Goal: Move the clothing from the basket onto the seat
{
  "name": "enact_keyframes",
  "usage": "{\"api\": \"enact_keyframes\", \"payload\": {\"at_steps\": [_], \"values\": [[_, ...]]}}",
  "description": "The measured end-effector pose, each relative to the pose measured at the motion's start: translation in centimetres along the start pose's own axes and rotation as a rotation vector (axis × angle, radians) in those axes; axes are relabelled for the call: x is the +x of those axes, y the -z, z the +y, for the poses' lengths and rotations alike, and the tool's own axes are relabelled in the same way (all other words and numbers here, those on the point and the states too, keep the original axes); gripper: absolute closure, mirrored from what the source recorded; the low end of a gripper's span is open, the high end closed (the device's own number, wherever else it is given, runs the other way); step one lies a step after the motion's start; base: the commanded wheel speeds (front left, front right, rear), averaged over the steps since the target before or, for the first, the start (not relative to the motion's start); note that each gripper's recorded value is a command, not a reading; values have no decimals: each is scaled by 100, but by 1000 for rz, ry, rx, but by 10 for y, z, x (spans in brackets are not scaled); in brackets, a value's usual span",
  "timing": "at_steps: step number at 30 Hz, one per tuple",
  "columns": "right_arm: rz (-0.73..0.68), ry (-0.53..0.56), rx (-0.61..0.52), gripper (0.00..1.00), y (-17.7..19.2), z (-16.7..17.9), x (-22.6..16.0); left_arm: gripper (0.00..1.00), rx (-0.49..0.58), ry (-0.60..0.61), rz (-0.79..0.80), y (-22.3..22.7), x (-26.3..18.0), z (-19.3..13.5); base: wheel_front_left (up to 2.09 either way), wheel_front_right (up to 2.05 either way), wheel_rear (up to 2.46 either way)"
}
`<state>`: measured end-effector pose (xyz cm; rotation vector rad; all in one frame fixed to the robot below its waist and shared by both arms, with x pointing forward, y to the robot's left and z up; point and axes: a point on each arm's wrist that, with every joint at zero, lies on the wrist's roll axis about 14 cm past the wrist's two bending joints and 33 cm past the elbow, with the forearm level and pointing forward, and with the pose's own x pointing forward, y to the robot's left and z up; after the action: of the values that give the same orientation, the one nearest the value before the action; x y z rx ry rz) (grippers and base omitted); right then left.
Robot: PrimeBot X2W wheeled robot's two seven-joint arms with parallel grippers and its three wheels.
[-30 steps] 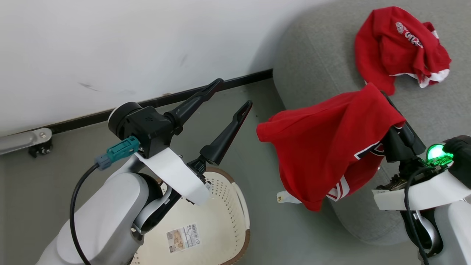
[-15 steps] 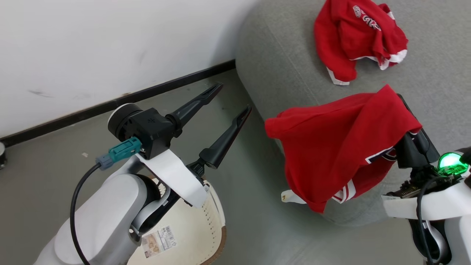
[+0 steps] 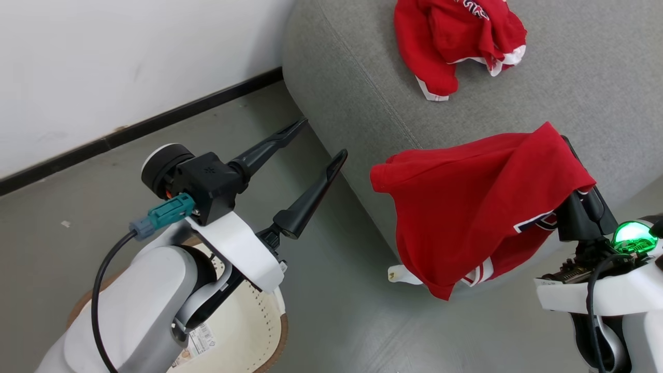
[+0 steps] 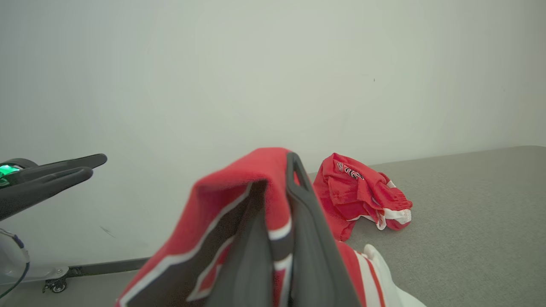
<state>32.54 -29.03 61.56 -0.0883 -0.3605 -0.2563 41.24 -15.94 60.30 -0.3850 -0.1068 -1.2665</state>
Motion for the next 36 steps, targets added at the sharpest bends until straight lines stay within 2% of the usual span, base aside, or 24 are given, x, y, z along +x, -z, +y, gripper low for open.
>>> {"api": "enact_keyframes", "payload": {"at_steps": [7, 10, 17, 28, 36], "values": [[41, 47, -7, 100, 12, -14, -1, 0, -18, -1, 26, 12, 2, 8, 0, 0, 0], [21, 61, -17, 100, 9, -21, 10, 0, -31, -4, 29, 16, 2, 11, 0, 0, 0], [-55, 76, -24, 100, -5, -37, 50, 0, -35, -22, 38, 23, -3, 23, 0, 0, 0], [-121, 44, -28, 100, -24, -45, 127, 0, -52, -81, 73, 37, -19, 49, 0, 0, 0], [-125, 62, -57, 100, -27, -61, 182, 0, -84, -130, 114, 55, -38, 71, 0, 0, 0]]}}
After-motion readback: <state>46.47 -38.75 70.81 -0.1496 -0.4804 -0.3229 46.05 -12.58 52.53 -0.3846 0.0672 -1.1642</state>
